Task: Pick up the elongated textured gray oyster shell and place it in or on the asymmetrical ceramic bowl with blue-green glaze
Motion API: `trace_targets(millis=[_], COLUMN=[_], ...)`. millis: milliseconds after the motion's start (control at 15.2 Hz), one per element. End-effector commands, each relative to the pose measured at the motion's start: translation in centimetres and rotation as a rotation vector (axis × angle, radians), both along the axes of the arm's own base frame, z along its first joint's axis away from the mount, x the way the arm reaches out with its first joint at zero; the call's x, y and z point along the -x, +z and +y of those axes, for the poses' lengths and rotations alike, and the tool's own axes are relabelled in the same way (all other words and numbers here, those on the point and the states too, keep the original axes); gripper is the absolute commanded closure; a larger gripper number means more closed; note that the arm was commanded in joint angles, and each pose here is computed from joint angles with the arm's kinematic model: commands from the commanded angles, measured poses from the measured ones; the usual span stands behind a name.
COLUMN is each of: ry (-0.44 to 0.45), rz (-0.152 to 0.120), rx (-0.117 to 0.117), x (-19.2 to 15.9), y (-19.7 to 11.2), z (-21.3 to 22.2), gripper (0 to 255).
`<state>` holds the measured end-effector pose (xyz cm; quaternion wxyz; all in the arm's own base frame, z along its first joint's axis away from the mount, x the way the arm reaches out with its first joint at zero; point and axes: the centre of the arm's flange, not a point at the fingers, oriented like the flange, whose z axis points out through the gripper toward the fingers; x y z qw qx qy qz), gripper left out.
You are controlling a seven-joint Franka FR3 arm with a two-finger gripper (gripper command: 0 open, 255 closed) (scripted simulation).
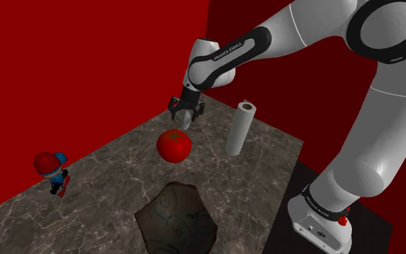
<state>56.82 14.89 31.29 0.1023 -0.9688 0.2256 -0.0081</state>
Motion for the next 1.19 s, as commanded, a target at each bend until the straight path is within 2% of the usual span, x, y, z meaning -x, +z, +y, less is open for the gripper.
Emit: trace_targets(millis=[0, 330, 396, 990, 1122], ry=[0.000, 0.000, 0.000, 0.000, 0.000], rz=[0.000, 0.000, 0.000, 0.000, 0.000], rx=[0.000, 0.000, 0.000, 0.000, 0.000], x=[0.0, 0.0, 0.0, 0.0, 0.0], y=[-0.2, -0.2, -0.2, -0.2, 0.9], z=[0.1, 0.1, 0.1, 0.1, 0.1], gripper=[0, 0, 255, 255, 255])
